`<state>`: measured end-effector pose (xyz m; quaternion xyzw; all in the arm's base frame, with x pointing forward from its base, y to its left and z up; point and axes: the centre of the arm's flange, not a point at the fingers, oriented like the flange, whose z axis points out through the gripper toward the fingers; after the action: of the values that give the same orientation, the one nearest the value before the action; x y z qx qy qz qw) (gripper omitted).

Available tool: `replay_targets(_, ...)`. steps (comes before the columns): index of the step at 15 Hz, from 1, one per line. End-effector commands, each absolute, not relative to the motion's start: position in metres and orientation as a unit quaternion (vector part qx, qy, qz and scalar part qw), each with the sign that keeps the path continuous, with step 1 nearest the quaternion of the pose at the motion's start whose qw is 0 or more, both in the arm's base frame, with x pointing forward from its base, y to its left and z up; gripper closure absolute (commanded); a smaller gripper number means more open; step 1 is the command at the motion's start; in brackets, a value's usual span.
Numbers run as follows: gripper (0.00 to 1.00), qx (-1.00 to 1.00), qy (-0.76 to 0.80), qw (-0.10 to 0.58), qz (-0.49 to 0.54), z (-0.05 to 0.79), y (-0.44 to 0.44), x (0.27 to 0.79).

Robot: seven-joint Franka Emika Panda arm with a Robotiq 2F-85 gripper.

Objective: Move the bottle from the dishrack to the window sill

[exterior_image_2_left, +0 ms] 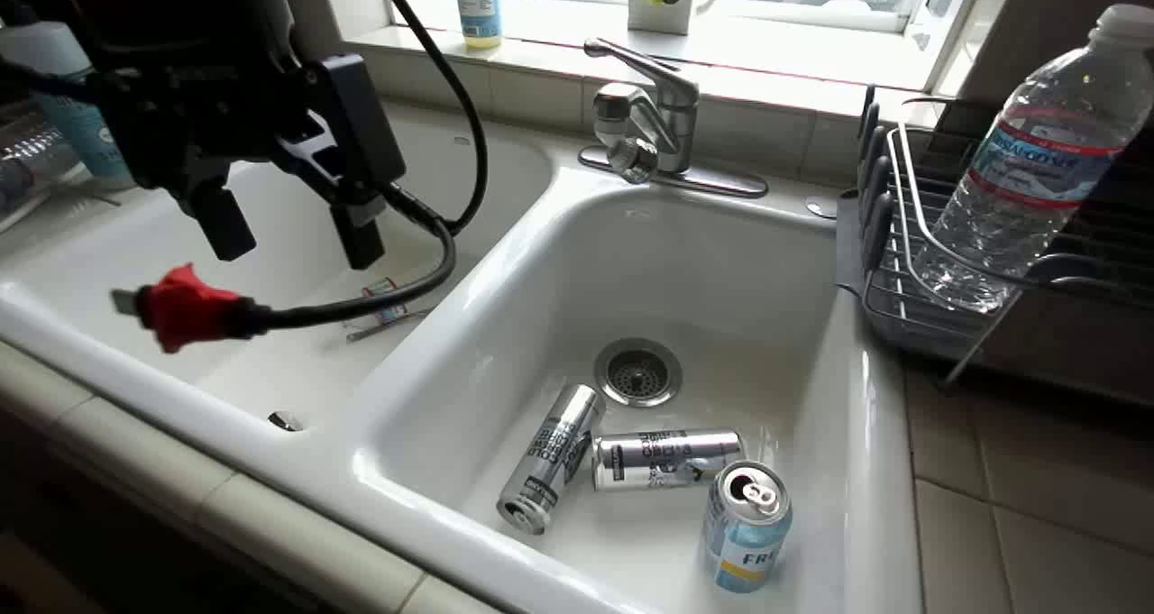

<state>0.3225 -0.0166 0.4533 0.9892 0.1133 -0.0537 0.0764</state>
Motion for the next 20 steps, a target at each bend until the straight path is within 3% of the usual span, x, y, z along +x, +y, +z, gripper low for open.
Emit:
replay_targets(1,0.00,0.989,0.113,0.076,-0.054,0.453,-0.017,0.322)
replay_targets(7,0.00,0.991,0.100,0.080,-0.049,0.458,-0.021,0.325)
replay_targets(13,0.00,0.997,0.014,0.072,0.019,0.519,-0.065,0.345)
replay_targets(20,0.00,0.976,-0.174,0.065,0.116,0.603,-0.148,0.395)
